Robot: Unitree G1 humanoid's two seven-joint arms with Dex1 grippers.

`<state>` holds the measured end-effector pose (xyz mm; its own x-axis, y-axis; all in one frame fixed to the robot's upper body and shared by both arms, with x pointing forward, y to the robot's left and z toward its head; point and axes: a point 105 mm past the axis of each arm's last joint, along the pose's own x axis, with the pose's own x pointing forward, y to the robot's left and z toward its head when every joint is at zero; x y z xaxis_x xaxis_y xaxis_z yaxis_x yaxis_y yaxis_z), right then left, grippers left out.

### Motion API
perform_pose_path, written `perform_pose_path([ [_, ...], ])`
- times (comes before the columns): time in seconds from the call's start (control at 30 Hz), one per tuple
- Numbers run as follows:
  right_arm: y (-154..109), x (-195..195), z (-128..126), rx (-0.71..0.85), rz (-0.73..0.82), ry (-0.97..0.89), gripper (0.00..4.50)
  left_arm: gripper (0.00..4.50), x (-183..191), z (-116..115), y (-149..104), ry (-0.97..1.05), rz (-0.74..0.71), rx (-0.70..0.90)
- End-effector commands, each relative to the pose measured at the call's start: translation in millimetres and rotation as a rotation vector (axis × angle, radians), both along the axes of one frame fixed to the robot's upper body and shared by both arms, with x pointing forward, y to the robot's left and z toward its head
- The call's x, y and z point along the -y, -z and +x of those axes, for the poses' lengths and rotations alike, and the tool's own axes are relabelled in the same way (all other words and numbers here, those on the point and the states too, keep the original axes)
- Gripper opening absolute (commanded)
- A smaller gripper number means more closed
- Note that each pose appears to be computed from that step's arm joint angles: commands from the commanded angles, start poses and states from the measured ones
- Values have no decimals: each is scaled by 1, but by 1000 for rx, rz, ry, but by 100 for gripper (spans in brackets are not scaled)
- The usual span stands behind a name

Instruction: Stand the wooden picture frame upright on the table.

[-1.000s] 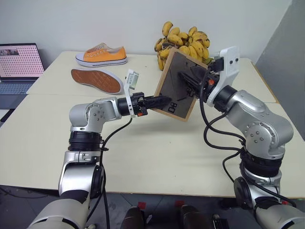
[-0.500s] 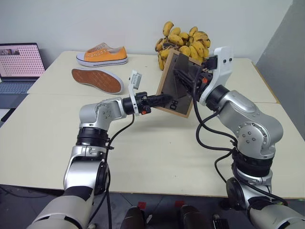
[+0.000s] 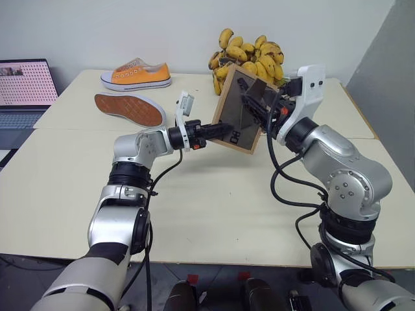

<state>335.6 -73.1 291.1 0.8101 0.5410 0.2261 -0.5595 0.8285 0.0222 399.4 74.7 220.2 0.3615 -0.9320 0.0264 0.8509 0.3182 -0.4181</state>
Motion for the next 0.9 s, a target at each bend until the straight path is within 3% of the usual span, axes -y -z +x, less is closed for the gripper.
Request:
perform_pose_path([
  [0.03, -11, 2, -10, 68, -1, 0, 273, 129, 0, 0, -30, 9, -32, 99],
  [0.2, -9, 8, -4, 57, -11, 20, 273, 129, 2, -2, -34, 18, -43, 108],
  [0.37, -11, 13, -1, 74, -66, 52, 375, 129, 4, -2, -36, 24, -52, 112],
  [0.57, 9, 34, -12, 66, -226, 63, 375, 129, -1, -1, -35, 5, -43, 103],
  [0.7, 39, 77, -24, 70, -507, 124, 375, 129, -16, 0, -32, -37, -5, 54],
  [0.9, 72, 118, -20, 416, -1080, 252, 375, 129, -29, -25, -28, 4, 39, -103],
])
